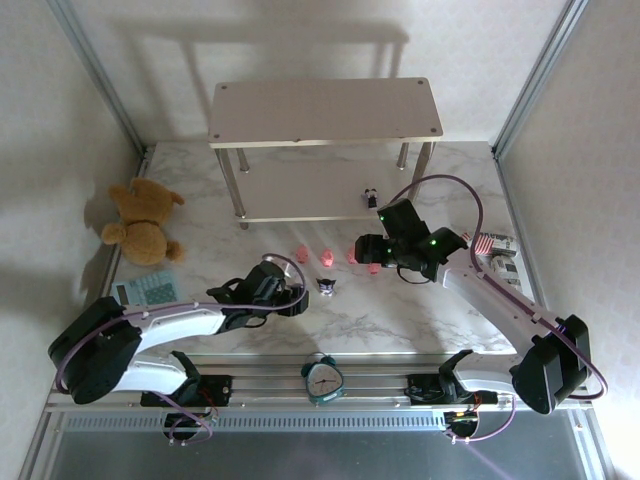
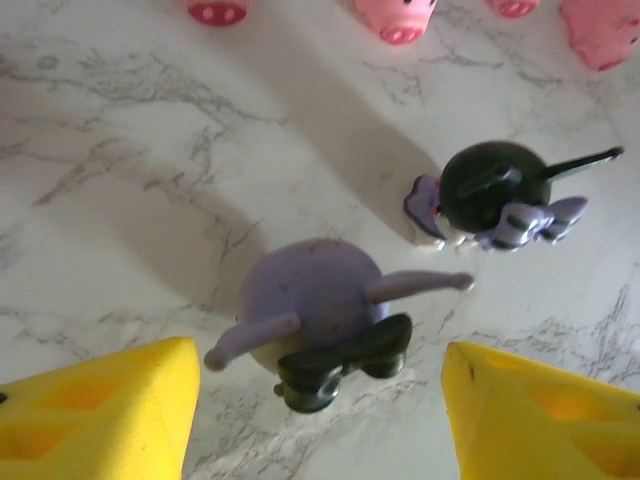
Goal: Place and organize the plastic toys onto the shelf
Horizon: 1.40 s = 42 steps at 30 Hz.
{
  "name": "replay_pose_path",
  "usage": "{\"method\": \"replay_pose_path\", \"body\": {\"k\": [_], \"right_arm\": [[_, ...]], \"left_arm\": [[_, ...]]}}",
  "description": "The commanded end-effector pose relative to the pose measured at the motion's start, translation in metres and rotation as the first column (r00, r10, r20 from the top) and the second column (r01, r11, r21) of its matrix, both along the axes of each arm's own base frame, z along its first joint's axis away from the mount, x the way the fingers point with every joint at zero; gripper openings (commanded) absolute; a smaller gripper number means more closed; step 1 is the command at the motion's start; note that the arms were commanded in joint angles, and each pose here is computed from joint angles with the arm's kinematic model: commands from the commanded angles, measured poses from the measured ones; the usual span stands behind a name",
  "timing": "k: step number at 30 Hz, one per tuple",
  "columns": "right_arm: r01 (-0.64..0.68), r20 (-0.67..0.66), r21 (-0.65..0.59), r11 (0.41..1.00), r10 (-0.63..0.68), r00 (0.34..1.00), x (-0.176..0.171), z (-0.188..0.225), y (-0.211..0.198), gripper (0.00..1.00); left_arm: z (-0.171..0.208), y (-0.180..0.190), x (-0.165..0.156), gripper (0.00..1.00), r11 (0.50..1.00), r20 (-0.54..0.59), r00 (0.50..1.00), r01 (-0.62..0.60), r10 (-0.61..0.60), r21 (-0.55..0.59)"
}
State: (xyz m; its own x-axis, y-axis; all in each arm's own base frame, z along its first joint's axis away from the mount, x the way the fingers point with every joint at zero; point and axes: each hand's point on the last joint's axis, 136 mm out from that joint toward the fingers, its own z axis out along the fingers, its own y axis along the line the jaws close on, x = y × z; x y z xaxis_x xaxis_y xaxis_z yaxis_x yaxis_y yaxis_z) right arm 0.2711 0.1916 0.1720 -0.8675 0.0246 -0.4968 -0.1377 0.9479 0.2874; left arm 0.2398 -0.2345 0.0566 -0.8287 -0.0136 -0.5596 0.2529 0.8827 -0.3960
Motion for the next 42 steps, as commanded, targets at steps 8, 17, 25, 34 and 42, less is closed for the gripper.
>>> {"method": "replay_pose_path", "body": {"k": [8, 17, 25, 34, 42], "right_arm": [[-0.018, 0.011, -0.012, 1.000, 0.018, 1.000, 0.000, -0.001, 0.000, 0.72], [-0.017, 0.011, -0.014, 1.000, 0.017, 1.000, 0.003, -0.003, -0.001, 0.72], [-0.004, 0.002, -0.018, 1.000, 0.004, 1.000, 0.004, -0.008, -0.006, 0.72], [0.015, 0.002, -0.016, 1.000, -0.015, 1.000, 0.003, -0.010, -0.015, 0.72], [0.027, 0.012, -0.010, 1.000, -0.027, 1.000, 0.003, -0.008, -0.018, 0.72]], "left_arm": [[-0.006, 0.004, 0.012, 0.64, 0.996, 0.011, 0.999, -0.040, 0.039, 0.085], [-0.008, 0.004, 0.017, 0.62, 0.992, 0.015, 0.999, -0.041, 0.040, 0.122], [-0.015, -0.005, 0.018, 0.55, 0.993, -0.004, 1.000, -0.009, 0.009, 0.115], [-0.016, -0.011, 0.019, 0.27, 0.992, -0.018, 1.000, 0.021, -0.019, 0.125], [-0.004, -0.008, 0.024, 0.21, 0.974, -0.034, 0.999, 0.045, -0.039, 0.220]]}}
